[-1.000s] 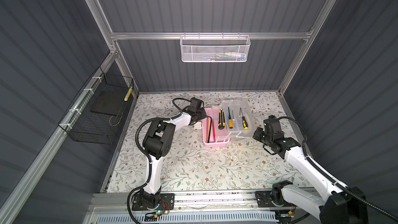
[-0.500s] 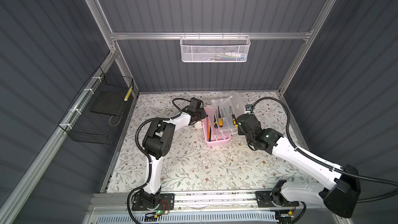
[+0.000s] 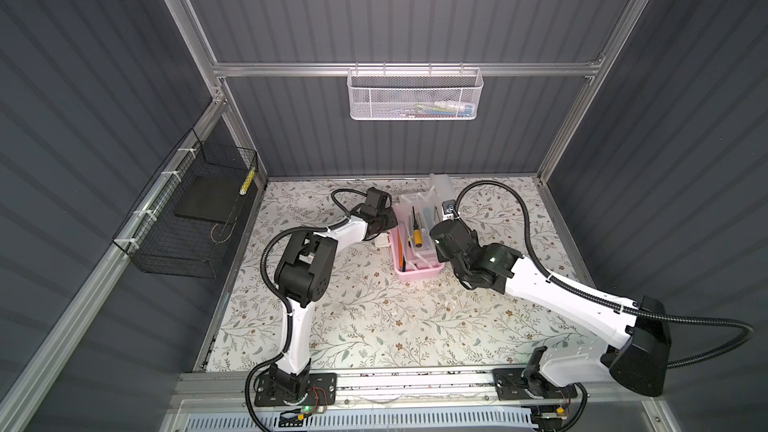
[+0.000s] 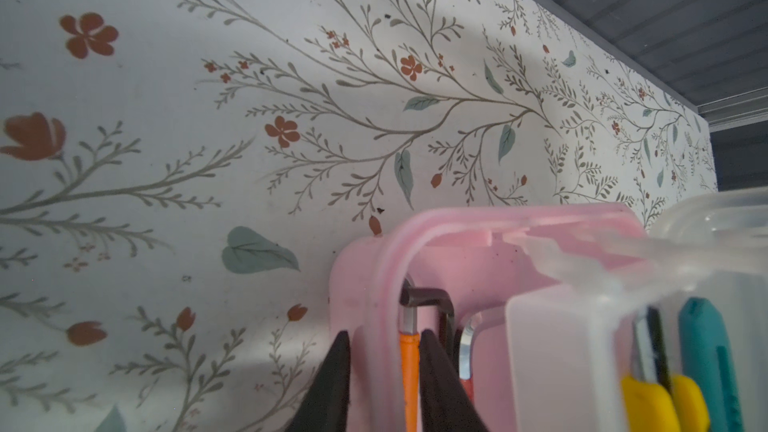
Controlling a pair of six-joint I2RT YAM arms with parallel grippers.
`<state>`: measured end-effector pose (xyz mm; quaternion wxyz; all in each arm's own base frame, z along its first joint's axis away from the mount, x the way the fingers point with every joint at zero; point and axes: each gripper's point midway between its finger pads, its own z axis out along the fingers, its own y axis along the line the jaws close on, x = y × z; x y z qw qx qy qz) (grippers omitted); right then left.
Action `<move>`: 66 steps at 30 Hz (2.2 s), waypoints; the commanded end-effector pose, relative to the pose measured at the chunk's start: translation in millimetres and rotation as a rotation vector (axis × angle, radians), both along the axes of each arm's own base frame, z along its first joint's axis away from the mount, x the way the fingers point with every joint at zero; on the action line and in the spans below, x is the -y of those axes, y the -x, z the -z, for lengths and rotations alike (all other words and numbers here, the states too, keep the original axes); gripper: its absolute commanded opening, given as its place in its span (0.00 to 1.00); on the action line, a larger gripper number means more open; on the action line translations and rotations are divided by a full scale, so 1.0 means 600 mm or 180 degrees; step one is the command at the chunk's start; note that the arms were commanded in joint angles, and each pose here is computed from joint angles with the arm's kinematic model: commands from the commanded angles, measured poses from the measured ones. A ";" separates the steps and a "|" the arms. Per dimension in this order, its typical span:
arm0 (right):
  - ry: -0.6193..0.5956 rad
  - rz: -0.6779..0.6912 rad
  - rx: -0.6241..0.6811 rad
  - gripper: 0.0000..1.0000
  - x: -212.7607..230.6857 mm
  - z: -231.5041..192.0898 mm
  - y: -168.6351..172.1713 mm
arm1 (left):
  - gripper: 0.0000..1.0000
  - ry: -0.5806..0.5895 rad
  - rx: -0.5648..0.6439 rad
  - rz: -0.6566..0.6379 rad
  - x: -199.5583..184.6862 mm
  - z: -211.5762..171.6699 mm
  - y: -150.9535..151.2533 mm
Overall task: Pack the tool kit
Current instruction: 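Swing the clear lid up and over the box with the right gripper, then press the lid down with the right gripper while left gripper moves to the latch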
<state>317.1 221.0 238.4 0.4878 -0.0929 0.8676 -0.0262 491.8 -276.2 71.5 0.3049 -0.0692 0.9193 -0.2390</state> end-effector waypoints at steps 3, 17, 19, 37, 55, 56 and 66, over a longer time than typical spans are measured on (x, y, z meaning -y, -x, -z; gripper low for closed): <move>-0.0562 -0.0401 0.0018 0.37 -0.075 -0.027 0.000 | 0.29 0.0181 0.0117 0.0204 0.039 -0.036 0.001; -0.1172 -0.0431 -0.0079 0.49 -0.047 -0.032 -0.018 | 0.35 0.0136 0.0200 0.0128 0.021 -0.057 -0.006; -0.1260 -0.0417 -0.0121 0.49 -0.037 -0.024 -0.025 | 0.36 0.0114 0.0223 0.0110 0.014 -0.064 -0.009; -0.1326 -0.0492 -0.0496 0.49 -0.063 0.054 -0.057 | 0.46 -0.0250 0.0324 -0.0164 -0.089 -0.104 -0.011; -0.1355 -0.0586 -0.1259 0.38 -0.073 0.176 -0.040 | 0.46 0.0303 0.0017 0.0313 -0.070 -0.039 0.110; -0.1340 -0.0577 -0.1323 0.38 -0.072 0.187 -0.037 | 0.46 0.0317 0.0010 0.0324 -0.070 -0.037 0.112; -0.1391 -0.0563 -0.1481 0.38 -0.078 0.207 -0.032 | 0.45 0.0476 -0.0088 0.0437 -0.058 -0.027 0.132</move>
